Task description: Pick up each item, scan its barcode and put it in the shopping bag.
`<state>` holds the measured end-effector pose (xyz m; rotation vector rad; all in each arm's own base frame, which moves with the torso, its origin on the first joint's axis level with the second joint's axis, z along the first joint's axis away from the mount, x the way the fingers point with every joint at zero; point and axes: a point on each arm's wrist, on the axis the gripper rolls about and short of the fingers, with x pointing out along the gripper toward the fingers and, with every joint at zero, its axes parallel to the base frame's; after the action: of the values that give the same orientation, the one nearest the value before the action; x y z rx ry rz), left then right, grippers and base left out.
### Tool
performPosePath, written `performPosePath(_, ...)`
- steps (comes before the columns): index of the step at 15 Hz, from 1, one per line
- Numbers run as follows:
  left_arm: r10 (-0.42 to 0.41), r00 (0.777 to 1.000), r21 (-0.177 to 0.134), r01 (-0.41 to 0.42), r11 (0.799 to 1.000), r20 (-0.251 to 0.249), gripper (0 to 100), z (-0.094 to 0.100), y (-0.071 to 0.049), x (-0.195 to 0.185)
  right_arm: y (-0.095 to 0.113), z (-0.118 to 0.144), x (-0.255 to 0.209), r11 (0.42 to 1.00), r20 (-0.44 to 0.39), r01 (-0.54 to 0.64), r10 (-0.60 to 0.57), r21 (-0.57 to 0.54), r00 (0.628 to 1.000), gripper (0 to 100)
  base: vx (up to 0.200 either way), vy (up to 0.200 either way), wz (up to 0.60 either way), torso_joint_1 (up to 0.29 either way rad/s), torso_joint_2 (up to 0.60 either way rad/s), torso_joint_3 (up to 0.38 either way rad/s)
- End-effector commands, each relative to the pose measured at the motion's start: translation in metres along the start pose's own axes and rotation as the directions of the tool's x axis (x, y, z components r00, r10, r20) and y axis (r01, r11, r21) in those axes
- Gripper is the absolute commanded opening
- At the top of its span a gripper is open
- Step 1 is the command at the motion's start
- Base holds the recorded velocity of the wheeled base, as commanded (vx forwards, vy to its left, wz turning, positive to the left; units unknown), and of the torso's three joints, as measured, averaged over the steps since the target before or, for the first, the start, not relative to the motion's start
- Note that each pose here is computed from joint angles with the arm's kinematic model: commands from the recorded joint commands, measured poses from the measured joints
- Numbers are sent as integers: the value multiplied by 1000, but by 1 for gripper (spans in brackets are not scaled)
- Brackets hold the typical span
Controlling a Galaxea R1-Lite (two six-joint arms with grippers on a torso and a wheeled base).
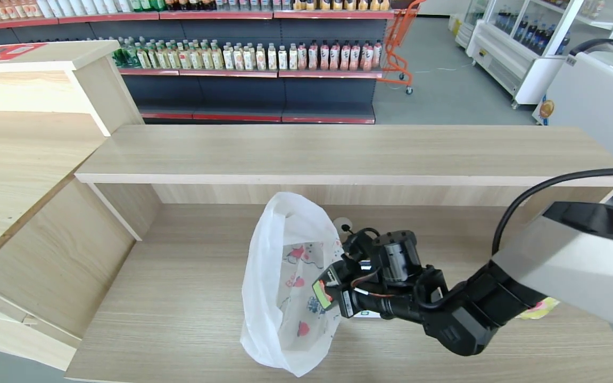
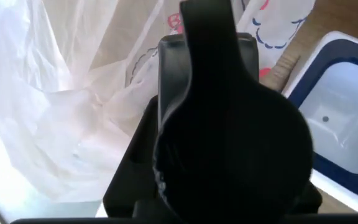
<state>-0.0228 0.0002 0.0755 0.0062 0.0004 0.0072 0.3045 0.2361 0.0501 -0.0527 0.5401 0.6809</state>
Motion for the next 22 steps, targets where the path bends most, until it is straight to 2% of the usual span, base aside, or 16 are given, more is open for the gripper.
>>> performPosePath(1,0,1000,0,0,1000,-1,100,0,0,0,10,-4,32,999,13,-30,30,-26,999,0,0,0,0,0,0,0)
performPosePath(2,0,1000,0,0,1000,-1,100,0,0,0,23,4,44,997,46,-55,57,-51,997,0,0,0,0,0,0,0)
performPosePath(3,0,1000,0,0,1000,-1,100,0,0,0,24,4,47,997,45,-57,60,-57,997,0,0,0,0,0,0,0)
performPosePath(4,0,1000,1,0,1000,0,100,0,0,0,28,-4,57,990,31,-65,69,-125,997,0,0,0,0,0,0,0)
performPosePath(7,0,1000,0,0,1000,-1,100,0,0,0,26,-17,66,968,-8,-60,60,-243,998,0,0,0,0,0,0,0)
performPosePath(8,0,1000,2,0,1000,-1,100,0,0,0,26,-17,66,967,-11,-64,63,-247,998,100,0,0,0,0,0,0)
performPosePath(10,0,1000,0,0,1000,-1,100,0,0,0,29,-11,66,977,9,-67,70,-201,997,100,0,0,0,0,0,0)
performPosePath(13,0,1000,2,0,1000,-1,100,0,0,0,33,15,55,993,82,-74,82,-96,993,100,0,0,0,0,0,0)
performPosePath(15,0,1000,0,0,1000,-1,100,0,0,0,33,26,45,996,111,-84,82,12,990,100,0,0,0,0,0,0)
performPosePath(20,0,1000,0,0,1000,-1,100,0,0,0,-1,30,21,987,91,-19,4,162,996,100,0,0,0,0,0,0)
performPosePath(22,0,1000,0,0,1000,-1,100,0,0,0,-12,40,18,963,98,-16,-11,270,995,100,0,0,0,0,0,0)
